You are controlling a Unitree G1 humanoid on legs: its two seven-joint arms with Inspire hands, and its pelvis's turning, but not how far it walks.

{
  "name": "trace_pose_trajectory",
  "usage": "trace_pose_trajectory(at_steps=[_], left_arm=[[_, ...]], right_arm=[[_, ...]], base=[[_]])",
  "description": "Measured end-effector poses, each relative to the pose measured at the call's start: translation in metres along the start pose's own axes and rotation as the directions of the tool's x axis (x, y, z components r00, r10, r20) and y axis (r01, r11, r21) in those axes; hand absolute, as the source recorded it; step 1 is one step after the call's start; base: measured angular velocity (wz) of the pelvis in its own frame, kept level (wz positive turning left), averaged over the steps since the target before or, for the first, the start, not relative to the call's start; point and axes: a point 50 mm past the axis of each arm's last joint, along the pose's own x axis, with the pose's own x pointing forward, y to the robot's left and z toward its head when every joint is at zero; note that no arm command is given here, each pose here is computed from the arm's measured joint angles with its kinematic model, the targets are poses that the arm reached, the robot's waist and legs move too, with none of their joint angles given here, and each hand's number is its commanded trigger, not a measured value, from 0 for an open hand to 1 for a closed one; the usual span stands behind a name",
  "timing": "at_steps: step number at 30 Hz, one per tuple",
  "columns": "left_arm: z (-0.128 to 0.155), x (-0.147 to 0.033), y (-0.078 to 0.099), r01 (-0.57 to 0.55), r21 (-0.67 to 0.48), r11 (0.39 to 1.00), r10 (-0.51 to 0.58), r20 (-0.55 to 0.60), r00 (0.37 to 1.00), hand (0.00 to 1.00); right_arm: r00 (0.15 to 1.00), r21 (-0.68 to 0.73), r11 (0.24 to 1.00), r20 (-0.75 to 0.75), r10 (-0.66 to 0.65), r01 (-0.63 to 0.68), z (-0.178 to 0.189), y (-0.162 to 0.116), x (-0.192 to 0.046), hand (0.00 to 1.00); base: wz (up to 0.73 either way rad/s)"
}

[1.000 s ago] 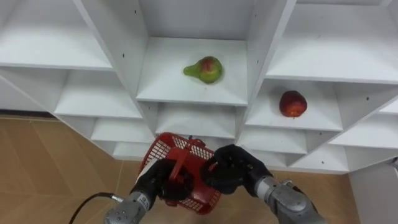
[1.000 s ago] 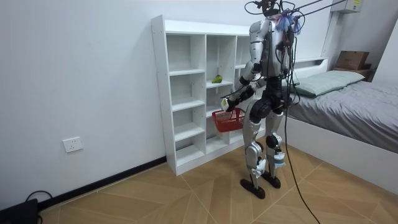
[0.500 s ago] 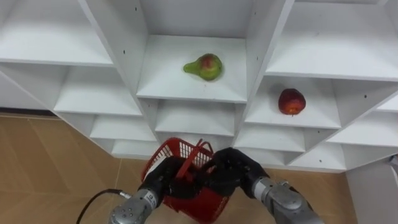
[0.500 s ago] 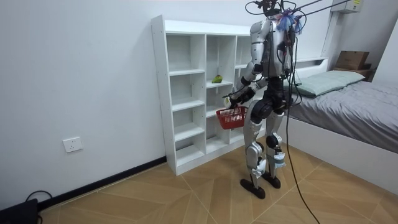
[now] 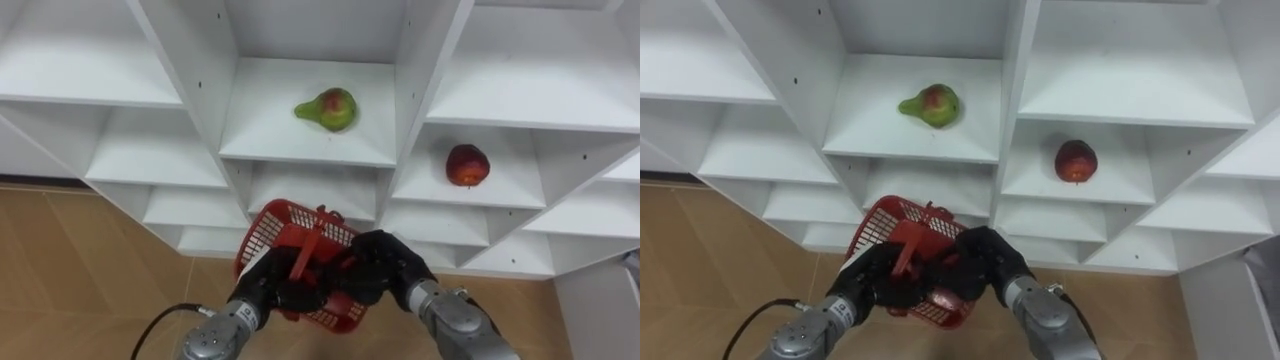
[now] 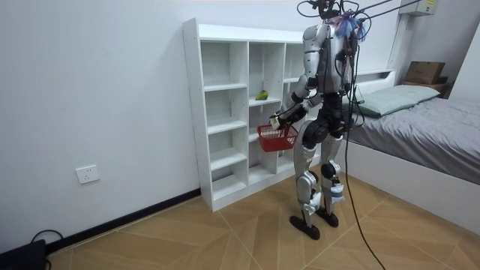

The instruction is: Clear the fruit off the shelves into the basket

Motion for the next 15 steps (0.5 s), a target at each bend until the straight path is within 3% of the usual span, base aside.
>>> trace_pose_trajectory(at_steps=[15], left_arm=[[0.0007, 0.0011, -0.0031, 0.005, -0.009, 1.0, -0.005, 0.004, 1.0, 1.0]], right_arm=[[0.997, 0.092, 0.993, 0.004, -0.081, 0.08, -0.0014, -0.0071, -0.0006, 1.0]], base=[[0.0]])
